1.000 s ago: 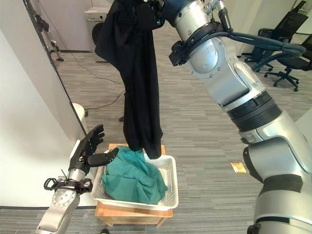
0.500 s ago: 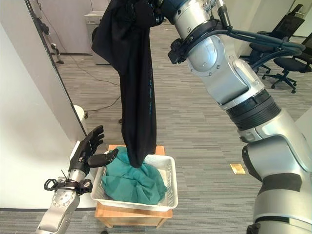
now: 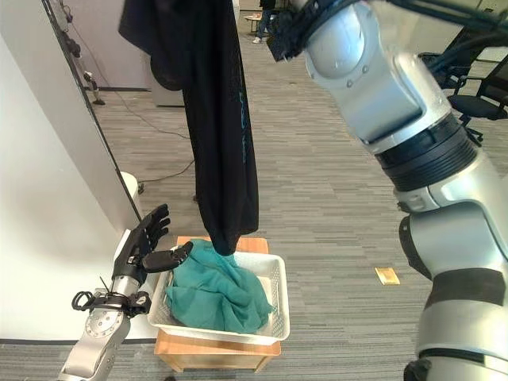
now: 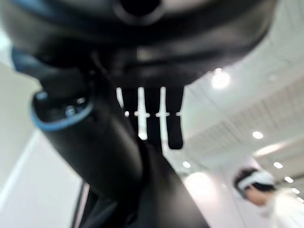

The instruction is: Pick up bed clothes into laundry basket.

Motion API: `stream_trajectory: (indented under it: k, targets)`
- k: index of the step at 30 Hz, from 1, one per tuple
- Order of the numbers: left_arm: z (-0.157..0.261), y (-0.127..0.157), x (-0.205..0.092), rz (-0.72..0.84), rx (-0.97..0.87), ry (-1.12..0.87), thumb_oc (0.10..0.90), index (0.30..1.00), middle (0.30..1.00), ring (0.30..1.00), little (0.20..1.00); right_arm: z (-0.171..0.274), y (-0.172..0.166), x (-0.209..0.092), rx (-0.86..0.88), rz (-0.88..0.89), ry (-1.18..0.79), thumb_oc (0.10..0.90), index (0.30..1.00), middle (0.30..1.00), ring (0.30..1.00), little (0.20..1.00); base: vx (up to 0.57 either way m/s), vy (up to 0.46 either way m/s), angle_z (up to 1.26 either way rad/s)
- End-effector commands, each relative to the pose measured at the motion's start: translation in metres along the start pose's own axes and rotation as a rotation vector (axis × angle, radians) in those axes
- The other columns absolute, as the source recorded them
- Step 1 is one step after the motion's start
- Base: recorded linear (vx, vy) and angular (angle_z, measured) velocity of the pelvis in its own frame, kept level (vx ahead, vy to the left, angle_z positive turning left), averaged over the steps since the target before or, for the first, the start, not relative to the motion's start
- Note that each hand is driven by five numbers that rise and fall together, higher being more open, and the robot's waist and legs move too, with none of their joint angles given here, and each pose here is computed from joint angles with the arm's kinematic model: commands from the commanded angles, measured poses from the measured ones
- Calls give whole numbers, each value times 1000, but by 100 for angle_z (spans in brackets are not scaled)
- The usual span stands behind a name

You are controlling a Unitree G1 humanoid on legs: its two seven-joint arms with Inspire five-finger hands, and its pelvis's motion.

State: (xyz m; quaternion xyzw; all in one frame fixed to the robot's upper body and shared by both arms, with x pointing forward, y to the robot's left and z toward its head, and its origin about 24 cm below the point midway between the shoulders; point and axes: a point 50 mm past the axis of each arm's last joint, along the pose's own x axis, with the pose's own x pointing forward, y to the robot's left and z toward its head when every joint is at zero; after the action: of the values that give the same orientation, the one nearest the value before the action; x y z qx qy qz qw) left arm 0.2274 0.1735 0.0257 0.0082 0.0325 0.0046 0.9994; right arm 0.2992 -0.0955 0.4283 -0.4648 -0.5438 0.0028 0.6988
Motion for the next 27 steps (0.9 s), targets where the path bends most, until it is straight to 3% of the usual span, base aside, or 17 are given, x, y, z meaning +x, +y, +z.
stream_trajectory:
  k: [1, 17, 27]
  targets:
    - [36, 64, 3, 200, 138, -180, 800, 900, 900, 900, 900, 1, -46, 24, -22, -216, 11, 400, 300, 300, 300, 300, 0, 0, 0]
    - [36, 62, 5, 209, 139, -185, 800, 900, 900, 900, 900, 8, -39, 10, 25, -219, -39, 400, 300, 300, 300, 300, 0, 0, 0]
    - [35, 55, 6, 208, 132, -186, 800, 900, 900, 900, 900, -2, 1, -28, 135, -145, 1, 400, 300, 300, 300, 300, 0, 0, 0]
